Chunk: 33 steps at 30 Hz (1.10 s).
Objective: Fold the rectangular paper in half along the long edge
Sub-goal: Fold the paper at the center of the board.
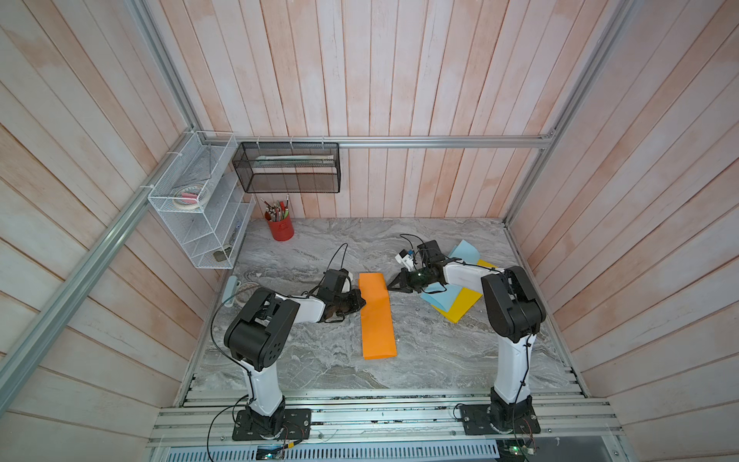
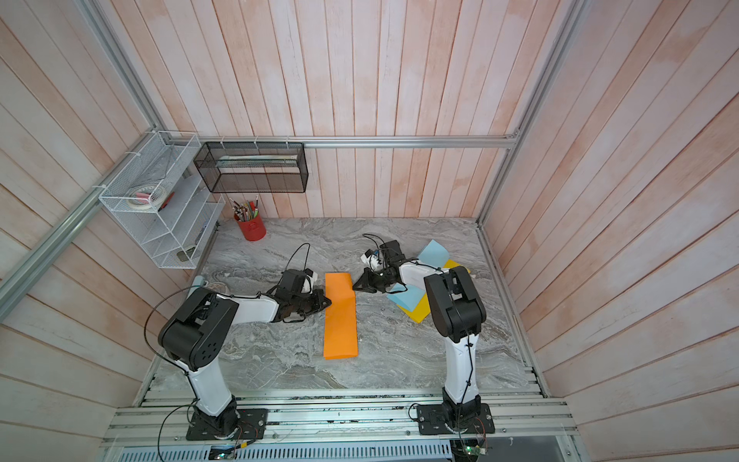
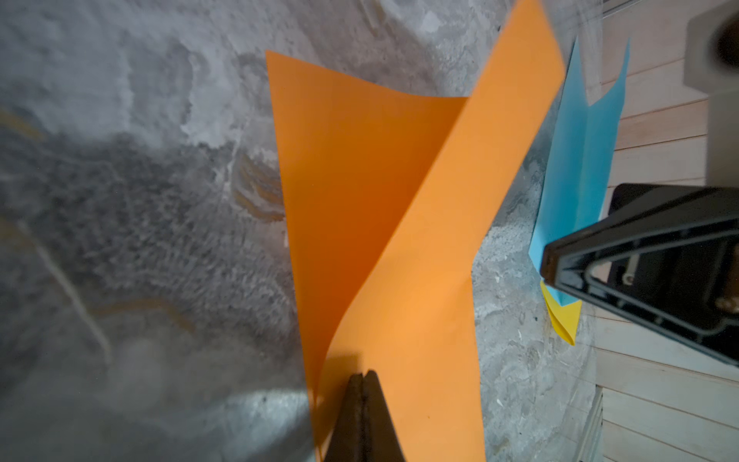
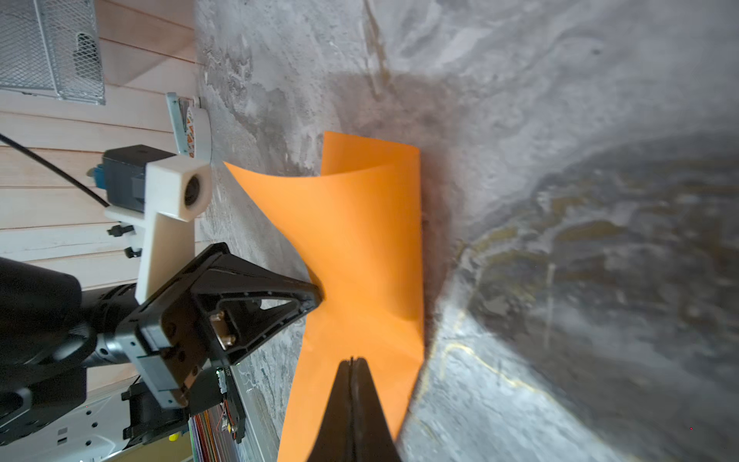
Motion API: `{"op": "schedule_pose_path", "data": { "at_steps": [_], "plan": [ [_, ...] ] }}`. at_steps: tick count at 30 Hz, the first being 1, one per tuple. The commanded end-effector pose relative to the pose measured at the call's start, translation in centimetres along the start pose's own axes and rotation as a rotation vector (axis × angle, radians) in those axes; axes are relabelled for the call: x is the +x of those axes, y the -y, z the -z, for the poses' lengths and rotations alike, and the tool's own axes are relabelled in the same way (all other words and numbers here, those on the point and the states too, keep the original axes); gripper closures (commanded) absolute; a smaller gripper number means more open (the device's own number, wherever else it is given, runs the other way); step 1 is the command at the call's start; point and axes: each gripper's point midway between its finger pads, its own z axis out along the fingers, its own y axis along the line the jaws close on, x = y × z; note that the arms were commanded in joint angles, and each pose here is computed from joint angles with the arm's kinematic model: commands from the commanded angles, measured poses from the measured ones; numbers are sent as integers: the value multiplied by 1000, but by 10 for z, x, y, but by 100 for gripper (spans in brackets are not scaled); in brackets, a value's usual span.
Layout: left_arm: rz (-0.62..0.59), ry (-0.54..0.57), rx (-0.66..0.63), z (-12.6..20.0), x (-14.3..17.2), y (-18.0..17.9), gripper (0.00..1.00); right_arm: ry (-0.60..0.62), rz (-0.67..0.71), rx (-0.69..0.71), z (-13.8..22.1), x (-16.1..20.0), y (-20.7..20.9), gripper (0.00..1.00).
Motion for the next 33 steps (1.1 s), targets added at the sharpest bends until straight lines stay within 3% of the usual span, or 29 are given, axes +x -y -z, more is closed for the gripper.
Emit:
{"op": "schedule_pose_path", "data": {
  "at_steps": [1,10,18,22,28,33],
  "plan": [
    [100,-174,-209,-7,61,-63,100,-31,-22,-17,-14,2,2,100],
    [105,-181,-203,-9,63,-63,100,-44,-101,21,-33,10,54,100],
    [100,-183,-204,-7,64,-64,100,43,-182,114,5,8,100,100],
    [99,-187,-207,-8,65,-64,100,44,-135,82,13,-1,79,100],
    [101,-187,-203,-8,64,-64,100,29,19,-91,6,-15,1,100],
    [100,-188,-203,-8,64,-63,100,-2,8,-80,-14,-20,9,100]
  ]
}}
